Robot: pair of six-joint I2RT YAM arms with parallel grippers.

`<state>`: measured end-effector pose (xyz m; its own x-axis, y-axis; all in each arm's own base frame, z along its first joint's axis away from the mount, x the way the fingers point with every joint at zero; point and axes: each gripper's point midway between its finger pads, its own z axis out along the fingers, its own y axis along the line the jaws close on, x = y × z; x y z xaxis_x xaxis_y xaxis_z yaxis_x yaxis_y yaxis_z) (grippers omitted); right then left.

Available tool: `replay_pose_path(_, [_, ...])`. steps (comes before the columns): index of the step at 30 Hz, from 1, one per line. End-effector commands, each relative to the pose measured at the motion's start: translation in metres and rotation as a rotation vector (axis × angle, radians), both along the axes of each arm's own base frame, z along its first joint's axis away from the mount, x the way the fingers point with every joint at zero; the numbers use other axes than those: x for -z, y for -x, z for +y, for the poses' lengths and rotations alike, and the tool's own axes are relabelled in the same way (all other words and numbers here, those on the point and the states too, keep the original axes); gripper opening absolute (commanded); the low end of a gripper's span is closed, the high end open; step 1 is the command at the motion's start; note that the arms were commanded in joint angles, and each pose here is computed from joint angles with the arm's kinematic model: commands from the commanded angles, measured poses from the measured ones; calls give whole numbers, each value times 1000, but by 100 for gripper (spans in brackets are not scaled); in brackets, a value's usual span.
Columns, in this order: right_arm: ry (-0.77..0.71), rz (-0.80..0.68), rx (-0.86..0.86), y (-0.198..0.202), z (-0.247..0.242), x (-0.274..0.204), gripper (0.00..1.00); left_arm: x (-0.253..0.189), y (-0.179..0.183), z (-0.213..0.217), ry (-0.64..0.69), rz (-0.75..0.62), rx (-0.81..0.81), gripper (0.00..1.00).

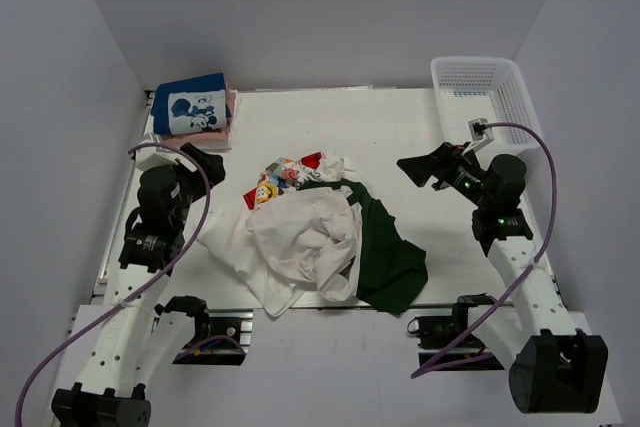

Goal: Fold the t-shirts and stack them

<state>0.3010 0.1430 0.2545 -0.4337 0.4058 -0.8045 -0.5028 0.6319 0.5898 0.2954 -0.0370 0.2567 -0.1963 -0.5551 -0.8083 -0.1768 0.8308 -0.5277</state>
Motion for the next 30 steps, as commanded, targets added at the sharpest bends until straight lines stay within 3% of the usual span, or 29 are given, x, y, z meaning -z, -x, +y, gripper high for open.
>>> replay_pose_path(1, [-1, -89, -43, 15, 4, -20, 90, -9, 4, 4, 4, -25, -22, 100])
replay_pose_path(4, [71, -179, -38, 12, 5, -35, 90, -16, 5, 2, 10, -43, -13, 100])
replay_pose_path(5, [128, -76, -3, 6, 1, -8, 90, -12, 5, 0, 11, -34, -3, 100])
replay_pose_path(7, [184, -19, 61, -1, -6, 8, 90, -15, 3, -2, 18, -59, 9, 100])
replay_pose_path(12, [261, 23, -80, 21, 53, 30, 90, -7, 1, -10, 24, -25, 52, 100])
replay_pose_path(21, [554, 274, -155, 75, 117, 135, 90, 6, -1, 1, 6, 38, -16, 100])
replay_pose_path(26, [742, 401, -113, 94, 114, 192, 90, 9, -1, -3, 12, 41, 4, 100])
replay_pose_path(30, [860, 419, 29, 83, 96, 203, 90, 11, -1, 3, 9, 49, -32, 100])
